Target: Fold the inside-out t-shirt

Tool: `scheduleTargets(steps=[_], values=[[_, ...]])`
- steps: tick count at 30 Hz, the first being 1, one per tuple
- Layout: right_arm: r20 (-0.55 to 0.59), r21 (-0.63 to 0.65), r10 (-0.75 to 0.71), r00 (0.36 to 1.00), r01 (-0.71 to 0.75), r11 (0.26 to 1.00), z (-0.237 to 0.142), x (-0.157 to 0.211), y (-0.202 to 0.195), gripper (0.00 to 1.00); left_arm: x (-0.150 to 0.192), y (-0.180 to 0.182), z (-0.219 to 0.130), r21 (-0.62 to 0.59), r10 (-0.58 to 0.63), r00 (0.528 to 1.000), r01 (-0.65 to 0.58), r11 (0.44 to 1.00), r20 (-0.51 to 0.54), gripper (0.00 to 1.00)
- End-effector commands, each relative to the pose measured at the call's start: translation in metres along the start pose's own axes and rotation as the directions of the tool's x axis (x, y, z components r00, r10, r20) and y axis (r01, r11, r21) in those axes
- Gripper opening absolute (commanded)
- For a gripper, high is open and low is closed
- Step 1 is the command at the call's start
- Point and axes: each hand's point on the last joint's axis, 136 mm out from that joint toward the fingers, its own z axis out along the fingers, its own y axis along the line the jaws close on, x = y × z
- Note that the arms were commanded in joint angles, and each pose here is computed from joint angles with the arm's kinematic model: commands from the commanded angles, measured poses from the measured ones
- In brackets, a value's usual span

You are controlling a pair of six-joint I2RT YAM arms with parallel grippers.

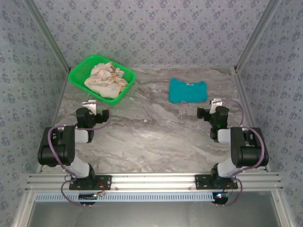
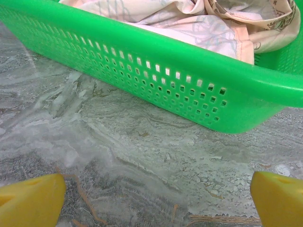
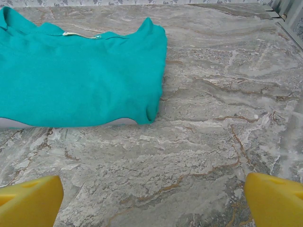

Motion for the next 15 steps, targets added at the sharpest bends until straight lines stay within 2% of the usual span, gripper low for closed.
scheduleTargets(steps=[1, 15], values=[[0.008, 0.0, -0.013, 1.0, 0.013, 1.0, 0.0009, -0.0031, -0.0002, 1.0, -0.0166, -0.002, -0.0009, 0.02, -0.008, 0.999, 0.007, 1.0, 0.053, 1.0], [0.007, -0.001, -0.011, 1.0, 0.011, 1.0, 0.0008, -0.0026, -0.0006, 1.0, -0.0164, -0.0021, -0.001, 0.021, -0.008, 0.999, 0.007, 1.0, 0.052, 1.0]])
